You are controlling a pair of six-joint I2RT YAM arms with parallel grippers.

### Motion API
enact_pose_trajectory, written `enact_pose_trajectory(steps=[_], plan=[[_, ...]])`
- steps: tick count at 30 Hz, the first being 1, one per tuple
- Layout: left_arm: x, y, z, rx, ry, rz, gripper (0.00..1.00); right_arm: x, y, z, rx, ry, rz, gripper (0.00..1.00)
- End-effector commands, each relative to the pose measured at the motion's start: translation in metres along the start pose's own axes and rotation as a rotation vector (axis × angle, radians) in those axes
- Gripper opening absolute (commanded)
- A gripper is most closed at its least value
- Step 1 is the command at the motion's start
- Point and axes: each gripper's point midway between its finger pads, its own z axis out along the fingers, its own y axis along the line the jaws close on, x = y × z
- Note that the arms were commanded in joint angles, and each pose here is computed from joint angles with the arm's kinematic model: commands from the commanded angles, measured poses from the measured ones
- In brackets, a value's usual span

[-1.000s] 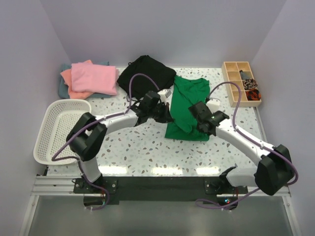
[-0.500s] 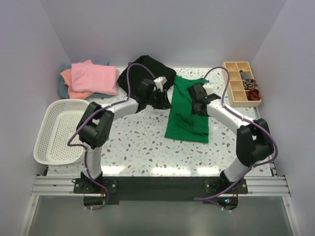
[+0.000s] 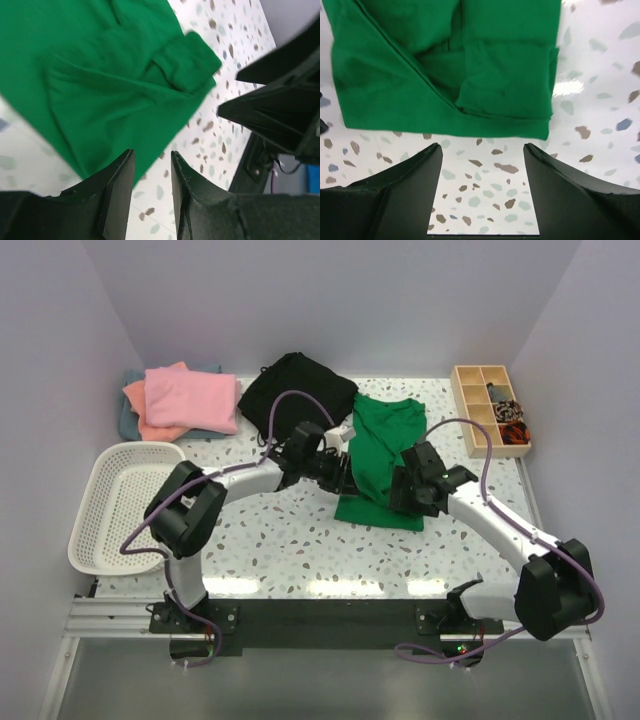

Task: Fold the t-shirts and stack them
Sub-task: Fold the folded rectangular tshirt in 1/3 of the way

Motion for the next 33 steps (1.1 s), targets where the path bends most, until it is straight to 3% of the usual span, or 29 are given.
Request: enact_pose_trajectory(steps=[1,6,15,23,33], plan=[[0.020,-0.027,0.000,0.108,0.038,0.035,0.39,0.031,0.021,0.001,-0.131,0.094,0.052,0.70],[0.019,-0.027,0.003,0.111,0.022,0.022,0.39,0.035,0.023,0.011,-0.143,0.094,0.070,0.70],[0.016,-0.021,0.013,0.099,0.025,0.017,0.39,0.015,0.017,0.048,-0.017,0.056,0.033,0.73],[0.010,-0.016,0.016,0.082,0.021,0.023,0.38,-0.039,0.015,0.055,0.097,-0.071,-0.030,0.73],[0.013,-0.005,0.017,0.038,0.022,0.019,0.38,-0.067,0.008,0.093,0.215,-0.062,-0.083,0.74]])
